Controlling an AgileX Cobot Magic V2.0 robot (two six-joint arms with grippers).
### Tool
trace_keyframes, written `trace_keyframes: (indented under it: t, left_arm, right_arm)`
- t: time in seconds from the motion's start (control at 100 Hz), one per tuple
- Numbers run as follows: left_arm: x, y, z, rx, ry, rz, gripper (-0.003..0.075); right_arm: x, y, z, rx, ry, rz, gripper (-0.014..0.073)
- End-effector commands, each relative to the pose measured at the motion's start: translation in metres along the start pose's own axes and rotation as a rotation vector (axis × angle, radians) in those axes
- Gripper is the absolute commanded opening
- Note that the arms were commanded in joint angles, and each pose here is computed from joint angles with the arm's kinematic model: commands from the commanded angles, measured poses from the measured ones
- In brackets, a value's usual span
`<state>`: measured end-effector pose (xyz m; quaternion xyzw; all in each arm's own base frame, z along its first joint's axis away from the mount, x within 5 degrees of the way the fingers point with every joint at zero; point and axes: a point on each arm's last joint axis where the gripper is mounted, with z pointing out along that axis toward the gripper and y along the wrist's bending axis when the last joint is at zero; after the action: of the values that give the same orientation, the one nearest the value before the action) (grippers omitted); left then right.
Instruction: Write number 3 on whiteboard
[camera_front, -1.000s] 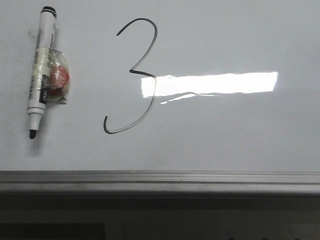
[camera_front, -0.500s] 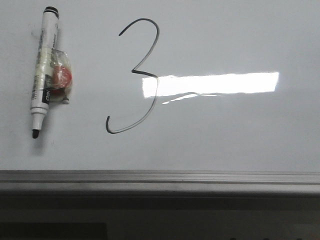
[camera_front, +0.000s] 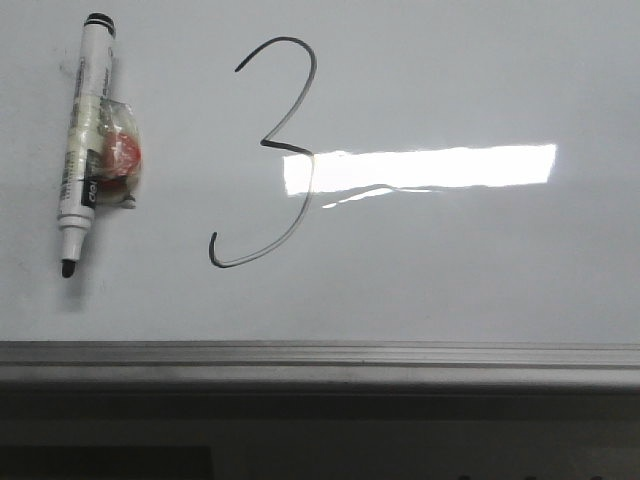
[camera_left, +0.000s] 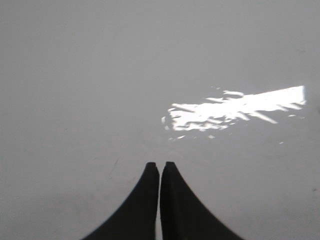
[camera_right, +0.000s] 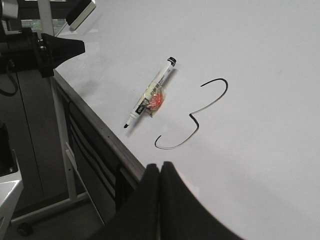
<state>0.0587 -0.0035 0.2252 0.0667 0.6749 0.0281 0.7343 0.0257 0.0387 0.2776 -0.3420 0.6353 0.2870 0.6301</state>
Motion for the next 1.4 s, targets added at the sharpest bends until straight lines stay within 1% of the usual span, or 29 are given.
trace_keyframes:
  t: [0.0,0.11,0.18,0.26,0.34,1.39]
  left_arm:
    - [-0.002,0.003,-0.003,-0.063,-0.071,-0.022,-0.002]
    - [0.022,0.002,-0.006,-0.089,-0.019,-0.055,-0.002]
    - [0.032,0.0,-0.006,-0.069,0.122,-0.079,-0.002]
    - [0.041,-0.002,-0.007,-0.055,0.202,-0.123,-0.002]
    - [0.049,-0.004,-0.009,-0.042,0.295,-0.127,-0.002]
    - [0.048,-0.004,-0.009,-0.043,0.286,-0.127,-0.002]
  right_arm:
    - [-0.015,-0.003,-0.001,0.032,-0.092,-0.007,-0.0066]
    - [-0.015,-0.003,-0.001,0.032,-0.092,-0.007,-0.0066]
    - [-0.015,-0.003,-0.001,0.032,-0.092,-0.007,-0.0066]
    - [-0.015,-0.003,-0.001,0.032,-0.092,-0.007,-0.0066]
    - [-0.015,-0.003,-0.001,0.032,-0.092,-0.007,-0.0066]
    - [-0.015,-0.003,-0.001,0.032,-0.092,-0.007,-0.0066]
